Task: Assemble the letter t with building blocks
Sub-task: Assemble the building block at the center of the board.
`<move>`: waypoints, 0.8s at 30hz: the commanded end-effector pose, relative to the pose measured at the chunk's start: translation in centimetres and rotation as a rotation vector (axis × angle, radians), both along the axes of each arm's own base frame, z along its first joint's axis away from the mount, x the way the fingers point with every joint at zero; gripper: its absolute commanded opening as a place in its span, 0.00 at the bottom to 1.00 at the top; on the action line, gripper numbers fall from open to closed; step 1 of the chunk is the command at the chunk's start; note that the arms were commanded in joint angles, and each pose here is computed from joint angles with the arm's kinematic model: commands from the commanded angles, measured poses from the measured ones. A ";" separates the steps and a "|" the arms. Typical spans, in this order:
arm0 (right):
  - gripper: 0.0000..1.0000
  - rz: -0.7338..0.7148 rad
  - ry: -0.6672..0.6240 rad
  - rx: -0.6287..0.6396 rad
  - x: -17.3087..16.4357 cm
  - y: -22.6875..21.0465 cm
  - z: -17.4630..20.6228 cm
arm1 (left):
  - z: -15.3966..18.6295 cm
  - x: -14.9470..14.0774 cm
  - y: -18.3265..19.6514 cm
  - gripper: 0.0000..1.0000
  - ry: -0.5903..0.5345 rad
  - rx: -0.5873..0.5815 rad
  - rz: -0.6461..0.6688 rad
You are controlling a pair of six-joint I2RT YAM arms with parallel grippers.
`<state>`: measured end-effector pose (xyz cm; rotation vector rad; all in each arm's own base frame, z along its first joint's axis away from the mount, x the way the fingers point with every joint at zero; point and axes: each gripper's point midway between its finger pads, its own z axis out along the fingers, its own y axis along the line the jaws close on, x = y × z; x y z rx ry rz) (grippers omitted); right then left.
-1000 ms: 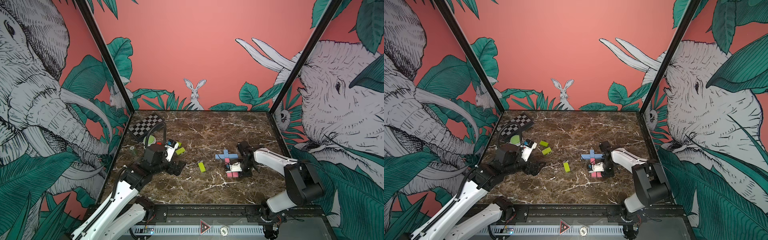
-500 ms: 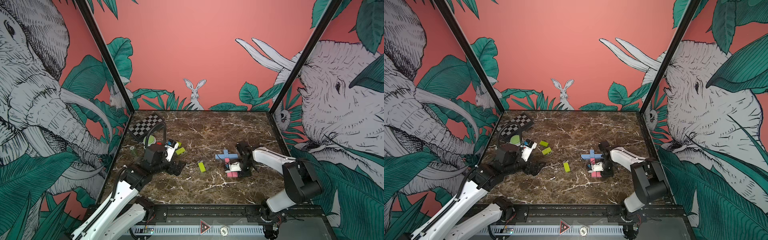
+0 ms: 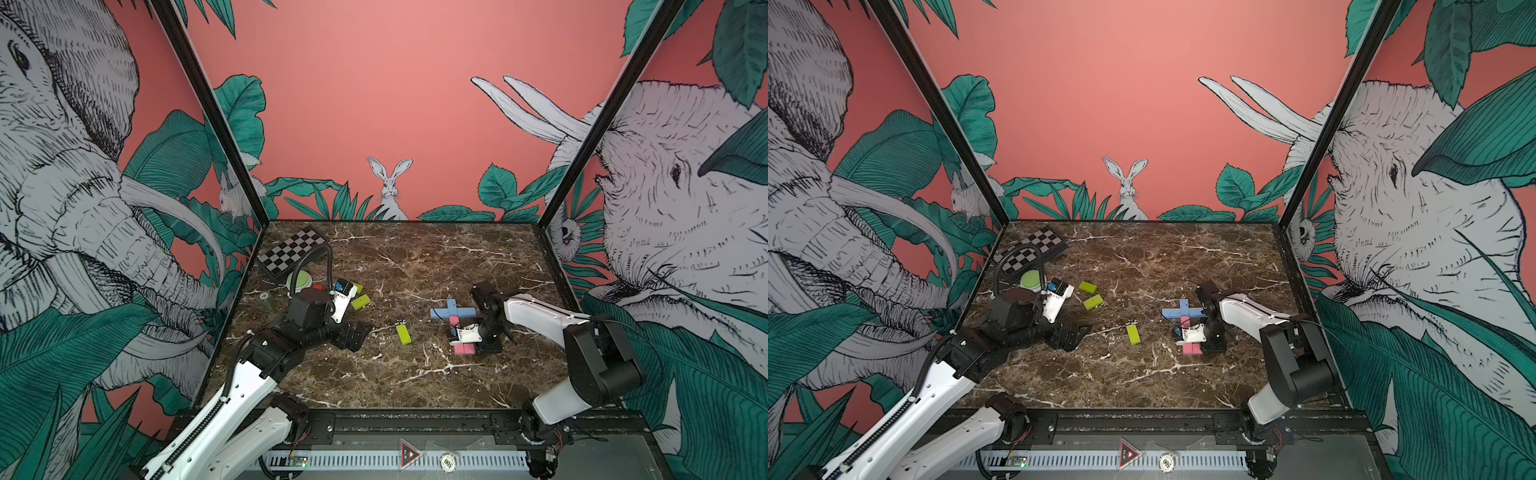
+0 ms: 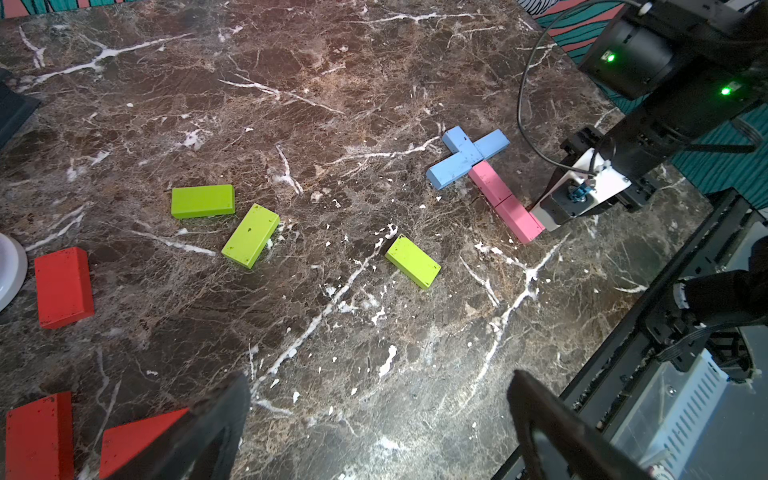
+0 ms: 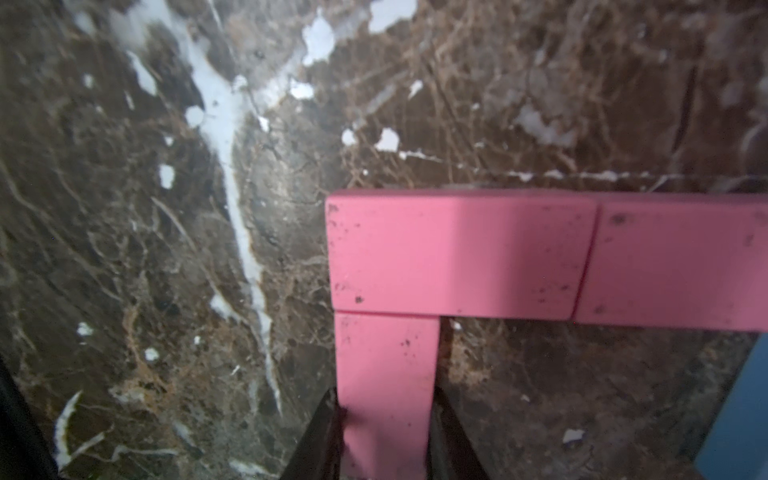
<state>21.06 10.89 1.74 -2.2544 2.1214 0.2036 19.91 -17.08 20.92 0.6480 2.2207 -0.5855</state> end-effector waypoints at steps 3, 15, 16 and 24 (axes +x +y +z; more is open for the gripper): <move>0.30 0.005 0.024 -0.021 -0.6 -0.3 -0.1 | -0.2 -0.4 -0.2 0.99 0.015 0.004 -0.018; 0.40 -0.005 -0.002 -0.024 0.0 -0.3 0.0 | -0.3 -0.3 -0.2 0.99 0.018 0.006 -0.016; 0.40 -0.006 0.000 -0.022 -0.1 -0.2 -0.1 | -0.2 -0.4 -0.1 0.99 0.016 0.004 -0.017; 0.38 0.002 0.014 -0.018 -0.1 0.1 0.0 | -0.2 -0.4 -0.2 0.99 0.017 0.003 -0.019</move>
